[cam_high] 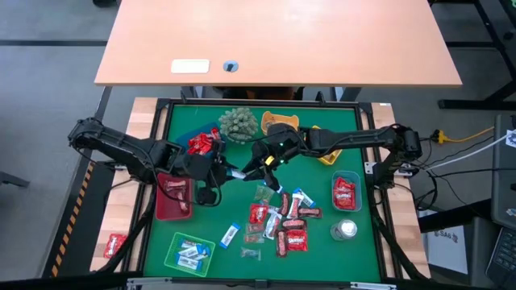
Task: Sort candy
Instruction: Put the white-blue chocolate into the green bin
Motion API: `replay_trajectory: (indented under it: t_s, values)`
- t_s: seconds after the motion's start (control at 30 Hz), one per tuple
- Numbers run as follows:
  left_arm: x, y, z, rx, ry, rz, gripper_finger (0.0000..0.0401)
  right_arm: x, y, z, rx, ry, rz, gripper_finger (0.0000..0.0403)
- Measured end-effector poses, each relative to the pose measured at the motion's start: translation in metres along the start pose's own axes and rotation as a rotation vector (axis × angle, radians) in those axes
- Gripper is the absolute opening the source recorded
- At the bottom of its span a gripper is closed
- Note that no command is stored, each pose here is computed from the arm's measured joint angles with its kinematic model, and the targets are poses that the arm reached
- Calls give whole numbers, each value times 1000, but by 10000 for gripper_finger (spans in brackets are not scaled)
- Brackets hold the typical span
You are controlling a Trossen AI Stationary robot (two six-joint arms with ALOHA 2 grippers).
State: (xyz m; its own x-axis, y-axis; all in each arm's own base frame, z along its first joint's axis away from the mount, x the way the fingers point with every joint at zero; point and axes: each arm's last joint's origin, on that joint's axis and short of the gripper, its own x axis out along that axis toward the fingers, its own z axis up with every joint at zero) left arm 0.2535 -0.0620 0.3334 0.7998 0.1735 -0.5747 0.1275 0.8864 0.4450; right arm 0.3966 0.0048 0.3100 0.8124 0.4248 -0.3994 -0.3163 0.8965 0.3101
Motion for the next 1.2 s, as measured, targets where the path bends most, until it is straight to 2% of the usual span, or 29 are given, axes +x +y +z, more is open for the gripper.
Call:
replay_trajectory:
  t_s: [0.2, 0.5, 0.7, 0.87, 1.03, 1.2]
  values:
    - [0, 1, 3, -12, -26, 6, 106, 0, 0, 0, 1, 2, 0, 117]
    - [0, 0, 2, -10, -25, 0, 44, 0, 0, 0, 1, 4, 4, 117]
    - [0, 1, 2, -13, -24, 7, 20, 0, -1, 0, 2, -2, -38, 118]
    - [0, 1, 2, -30, -24, 7, 18, 0, -1, 0, 4, -1, -45, 145]
    - [0, 0, 2, -198, -26, -13, 17, 0, -1, -1, 8, 7, -48, 189]
    - [-1, -6, 1, -431, -8, -176, 17, 0, -1, -6, 24, 56, -49, 209]
